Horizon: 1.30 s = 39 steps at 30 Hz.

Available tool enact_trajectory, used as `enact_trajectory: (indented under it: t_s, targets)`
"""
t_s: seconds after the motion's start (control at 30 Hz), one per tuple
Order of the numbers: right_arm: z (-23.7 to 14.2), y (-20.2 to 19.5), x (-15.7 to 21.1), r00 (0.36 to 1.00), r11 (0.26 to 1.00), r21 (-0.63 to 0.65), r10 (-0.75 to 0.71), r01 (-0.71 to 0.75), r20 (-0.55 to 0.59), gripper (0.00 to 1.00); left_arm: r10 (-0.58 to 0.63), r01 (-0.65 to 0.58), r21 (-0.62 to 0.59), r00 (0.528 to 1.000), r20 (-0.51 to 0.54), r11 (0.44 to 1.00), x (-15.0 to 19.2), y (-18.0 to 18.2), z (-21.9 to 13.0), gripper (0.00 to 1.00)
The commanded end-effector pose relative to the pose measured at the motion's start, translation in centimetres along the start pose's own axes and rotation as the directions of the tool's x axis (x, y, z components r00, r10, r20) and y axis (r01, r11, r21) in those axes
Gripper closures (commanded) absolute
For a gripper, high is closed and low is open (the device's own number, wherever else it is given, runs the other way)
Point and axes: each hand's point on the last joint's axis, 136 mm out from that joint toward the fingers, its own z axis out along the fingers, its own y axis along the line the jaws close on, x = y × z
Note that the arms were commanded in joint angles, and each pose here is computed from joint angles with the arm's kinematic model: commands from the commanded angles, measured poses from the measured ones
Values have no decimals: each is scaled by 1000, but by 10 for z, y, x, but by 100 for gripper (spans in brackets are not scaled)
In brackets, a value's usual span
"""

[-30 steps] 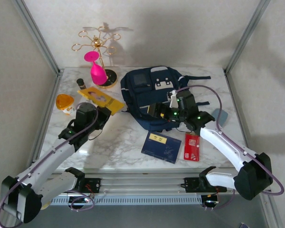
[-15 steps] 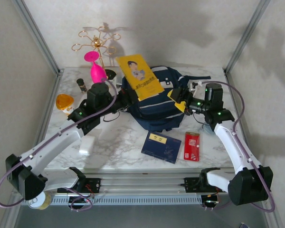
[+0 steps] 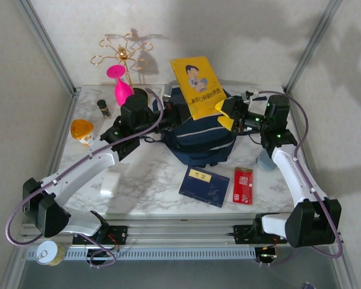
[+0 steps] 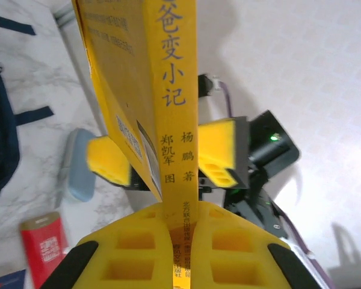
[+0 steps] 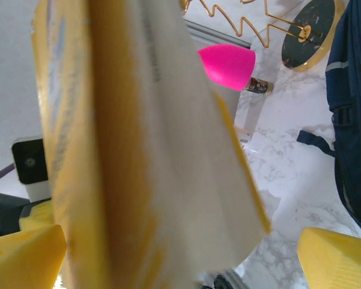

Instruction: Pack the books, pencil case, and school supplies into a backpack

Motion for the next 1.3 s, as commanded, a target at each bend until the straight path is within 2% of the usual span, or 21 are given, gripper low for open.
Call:
enact_trajectory:
  t_s: [0.0,0.17,0.27,0.37,0.6,0.73,0.97,1.07,1.1,1.2,1.27]
  targets:
    - [-2,21,-5,999,996,-85,-32,30,-22,1,101,-110,227,994,51,968,-16,-77,-6,100]
    - [-10,43,-11,999,981,-189,-42,42,4,1,71,-81,277,996,45,957,-12,-88,0,100]
    - [-21,61,-15,997,965,-253,-59,67,40,1,57,-65,258,998,37,964,-9,-78,5,100]
    - [-31,69,-19,996,958,-277,-54,71,69,8,61,-65,175,998,27,982,-7,-58,12,100]
    - [-39,61,-20,991,971,-227,-44,71,126,36,63,-64,84,998,22,994,-7,-33,17,100]
    - [-38,52,-21,989,977,-205,-35,64,141,47,56,-56,77,998,14,995,-5,-28,18,100]
    - [-37,43,-26,984,983,-159,-66,93,168,83,49,-48,95,999,-2,994,-3,-29,19,100]
    - [-39,41,-29,977,985,-128,-86,112,193,99,51,-50,98,999,-3,994,-2,-30,18,88]
    - [-41,42,-31,975,985,-121,-93,119,201,100,52,-51,99,999,-3,994,-3,-31,18,81]
    - [-48,39,-36,968,989,-79,-101,122,229,100,75,-74,84,997,-2,994,-5,-28,15,50]
    - [-56,26,-42,960,995,1,-97,100,264,100,161,-161,16,987,10,987,-9,-15,10,41]
